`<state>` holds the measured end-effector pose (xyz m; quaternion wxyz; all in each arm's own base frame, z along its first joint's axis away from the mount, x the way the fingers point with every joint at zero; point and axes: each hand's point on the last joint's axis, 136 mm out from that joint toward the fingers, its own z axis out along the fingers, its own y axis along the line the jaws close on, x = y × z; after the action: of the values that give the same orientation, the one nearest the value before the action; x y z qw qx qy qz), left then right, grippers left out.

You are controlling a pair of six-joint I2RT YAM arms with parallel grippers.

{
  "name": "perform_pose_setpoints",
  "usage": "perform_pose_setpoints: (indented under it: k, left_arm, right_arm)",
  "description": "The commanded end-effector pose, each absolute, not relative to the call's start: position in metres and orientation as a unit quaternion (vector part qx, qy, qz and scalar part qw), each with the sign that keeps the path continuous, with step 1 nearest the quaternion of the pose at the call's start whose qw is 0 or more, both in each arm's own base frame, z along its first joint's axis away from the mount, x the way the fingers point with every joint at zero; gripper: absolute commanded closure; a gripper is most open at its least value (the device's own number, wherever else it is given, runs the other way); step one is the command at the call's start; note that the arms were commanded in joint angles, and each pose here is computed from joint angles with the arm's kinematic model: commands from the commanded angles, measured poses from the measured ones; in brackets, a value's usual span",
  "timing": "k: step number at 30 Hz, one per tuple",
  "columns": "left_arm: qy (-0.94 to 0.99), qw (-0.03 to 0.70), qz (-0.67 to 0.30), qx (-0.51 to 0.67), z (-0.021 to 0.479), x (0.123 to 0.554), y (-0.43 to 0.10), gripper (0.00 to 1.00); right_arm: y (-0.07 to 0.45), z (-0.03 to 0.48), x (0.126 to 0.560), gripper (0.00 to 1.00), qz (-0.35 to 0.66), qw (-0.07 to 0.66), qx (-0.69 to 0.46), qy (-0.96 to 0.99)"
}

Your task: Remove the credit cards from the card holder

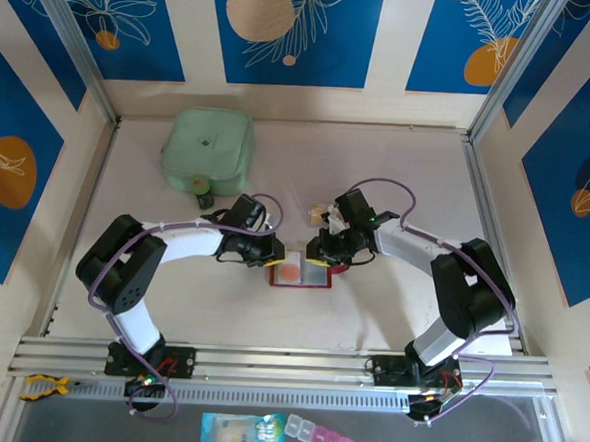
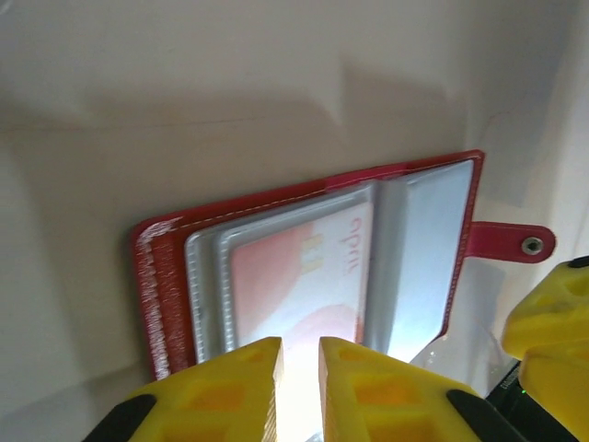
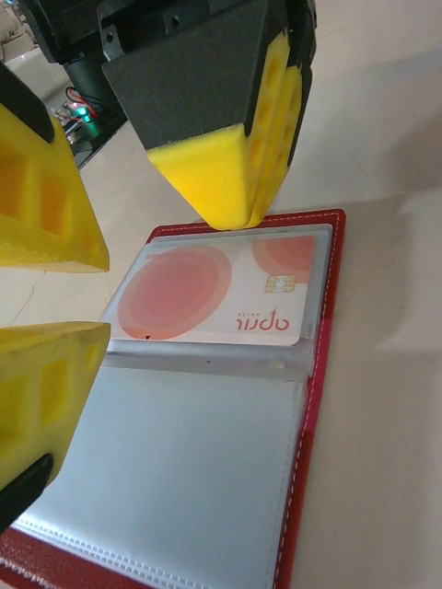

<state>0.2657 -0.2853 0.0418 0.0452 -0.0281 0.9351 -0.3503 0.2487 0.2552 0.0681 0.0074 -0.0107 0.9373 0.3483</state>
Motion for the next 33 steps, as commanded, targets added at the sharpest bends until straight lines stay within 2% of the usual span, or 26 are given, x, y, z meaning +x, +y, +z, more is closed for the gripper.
perform_pose_setpoints:
  k: [1,14,21,33]
  left_arm:
    - [0.941,0.042,-0.334,-0.026,0.035,0.26,-0.274,0.83]
    - [0.946,0.033,-0.322,-0.028,0.026,0.249,-0.265,0.86]
    - [0.944,0.05,-0.326,-0.027,0.042,0.255,-0.266,0.8]
    - [0.937,0.032,-0.346,-0.03,0.038,0.247,-0.277,0.92]
  right_arm:
    - [0.26,0.067,0.245,0.78,0.337,-0.008,-0.009,0.941]
    - [0.272,0.057,0.243,0.78,0.326,-0.026,-0.018,0.945]
    - [0.277,0.052,0.243,0.78,0.325,-0.033,-0.025,0.945]
    - [0.281,0.047,0.243,0.78,0.327,-0.038,-0.027,0.944]
